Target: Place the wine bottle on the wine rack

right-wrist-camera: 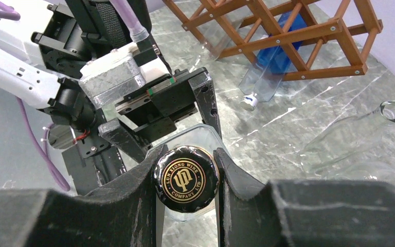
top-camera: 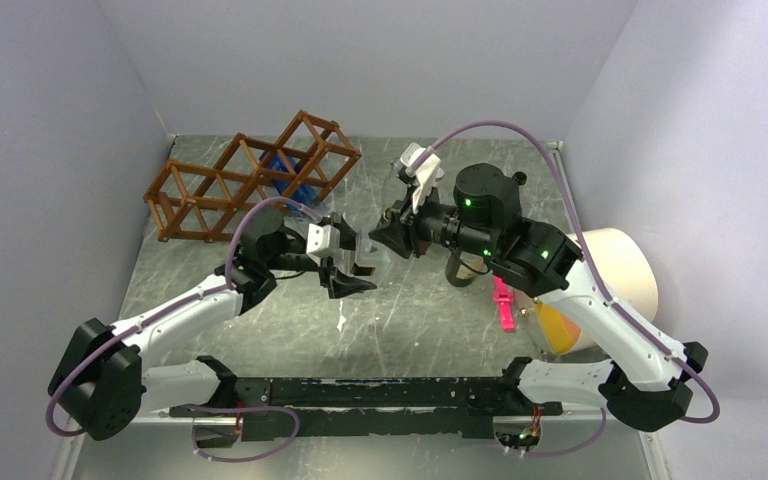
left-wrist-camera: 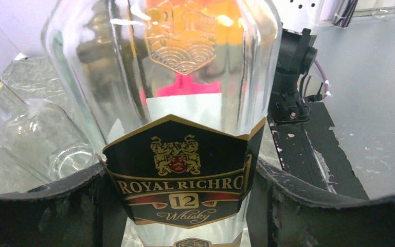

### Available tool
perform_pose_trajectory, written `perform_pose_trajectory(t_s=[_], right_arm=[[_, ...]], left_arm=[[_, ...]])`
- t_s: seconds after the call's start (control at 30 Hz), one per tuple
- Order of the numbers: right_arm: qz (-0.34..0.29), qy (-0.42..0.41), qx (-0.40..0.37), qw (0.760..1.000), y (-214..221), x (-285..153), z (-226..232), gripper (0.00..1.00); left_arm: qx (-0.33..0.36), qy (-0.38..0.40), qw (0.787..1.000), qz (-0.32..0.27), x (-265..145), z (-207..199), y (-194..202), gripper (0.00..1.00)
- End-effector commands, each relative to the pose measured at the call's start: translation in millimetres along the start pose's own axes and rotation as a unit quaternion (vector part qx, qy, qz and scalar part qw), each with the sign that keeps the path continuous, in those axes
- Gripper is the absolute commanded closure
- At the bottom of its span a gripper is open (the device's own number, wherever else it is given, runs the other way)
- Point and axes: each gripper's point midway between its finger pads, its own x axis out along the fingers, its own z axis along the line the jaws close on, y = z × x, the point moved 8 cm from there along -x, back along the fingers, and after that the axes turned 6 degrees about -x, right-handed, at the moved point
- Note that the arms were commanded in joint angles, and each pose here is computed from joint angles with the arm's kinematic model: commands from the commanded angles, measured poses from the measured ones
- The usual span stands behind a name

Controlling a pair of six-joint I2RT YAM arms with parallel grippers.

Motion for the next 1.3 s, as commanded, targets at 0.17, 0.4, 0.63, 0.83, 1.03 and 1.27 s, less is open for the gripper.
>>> perform_pose_trajectory(t_s=[0.17,0.4,0.63,0.83,1.03,1.27], right_arm=[[-0.152,-0.005,-0.039,0.988,-58.5,-33.3,1.5,1.00],[-0.093,0.014,-0.038,0.995,-30.0,-36.8,-0.6,0.24],[-0.071,0.049,-0.007,0.996,-25.1,-47.3,-3.5,0.18],[-0.020,0.092,0.051,0.994,-31.6,-31.8,-12.5,0.18],[0.078,0.089,0.062,0.991,2.0,4.1,-15.8,0.18],[0.119,0.057,0.068,0.989,20.7,31.9,-13.4,0.18]], left_arm=[[0.051,0.027,0.998,-0.015,0.8,-5.7,-24.1,0.55],[0.134,-0.105,0.985,-0.004,-12.6,13.0,-30.1,0.93],[0.214,-0.181,0.959,0.032,-28.9,21.5,-31.5,0.93],[0.284,-0.241,0.925,0.072,-42.6,28.7,-23.5,0.93],[0.335,-0.265,0.897,0.114,-52.6,33.2,-16.0,0.93],[0.415,-0.300,0.852,0.113,-64.3,28.8,-18.4,0.93]])
